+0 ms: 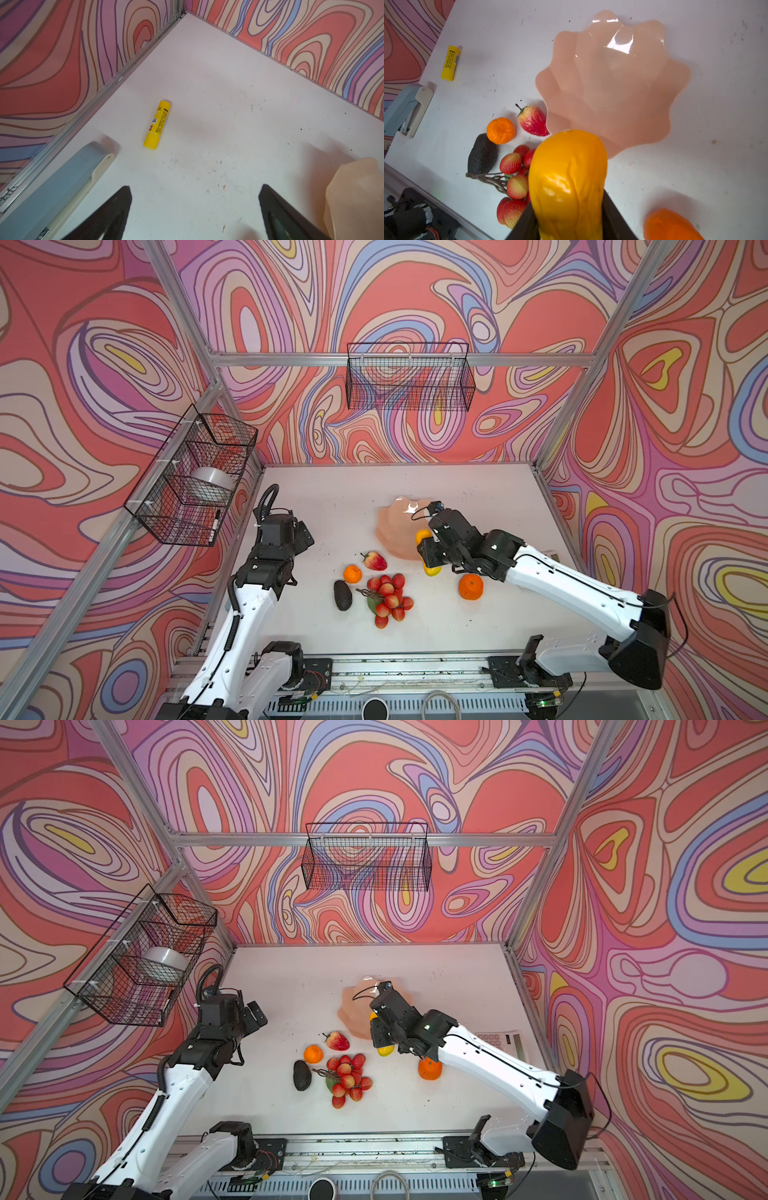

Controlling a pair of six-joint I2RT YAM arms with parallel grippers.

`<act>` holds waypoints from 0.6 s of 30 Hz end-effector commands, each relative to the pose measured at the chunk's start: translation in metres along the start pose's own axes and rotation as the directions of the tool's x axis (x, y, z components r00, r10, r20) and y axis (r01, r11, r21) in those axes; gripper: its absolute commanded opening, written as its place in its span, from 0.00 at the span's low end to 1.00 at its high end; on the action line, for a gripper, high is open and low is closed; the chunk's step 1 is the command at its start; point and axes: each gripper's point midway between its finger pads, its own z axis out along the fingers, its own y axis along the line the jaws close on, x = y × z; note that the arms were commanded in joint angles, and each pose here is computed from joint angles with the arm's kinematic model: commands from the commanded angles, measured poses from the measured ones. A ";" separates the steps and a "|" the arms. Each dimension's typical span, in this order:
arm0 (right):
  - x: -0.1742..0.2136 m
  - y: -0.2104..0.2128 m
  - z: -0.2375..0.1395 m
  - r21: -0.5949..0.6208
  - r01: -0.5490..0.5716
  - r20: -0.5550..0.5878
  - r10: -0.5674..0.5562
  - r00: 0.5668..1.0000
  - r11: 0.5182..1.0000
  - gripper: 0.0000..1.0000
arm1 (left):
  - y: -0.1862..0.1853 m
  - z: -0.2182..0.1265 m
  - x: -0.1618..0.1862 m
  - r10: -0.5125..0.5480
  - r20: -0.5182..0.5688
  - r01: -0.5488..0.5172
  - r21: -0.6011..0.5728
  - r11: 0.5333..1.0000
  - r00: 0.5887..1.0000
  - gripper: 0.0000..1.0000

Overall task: Place and organize the fake fruits in the fruit bowl
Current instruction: 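Release the mango into the bowl while the left gripper reaches for the avocado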

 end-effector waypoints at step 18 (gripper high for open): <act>-0.067 -0.053 0.202 0.079 0.088 -0.073 -0.082 0.994 0.993 0.36 | -0.009 -0.038 0.087 0.042 -0.394 0.024 0.161 0.987 0.918 0.86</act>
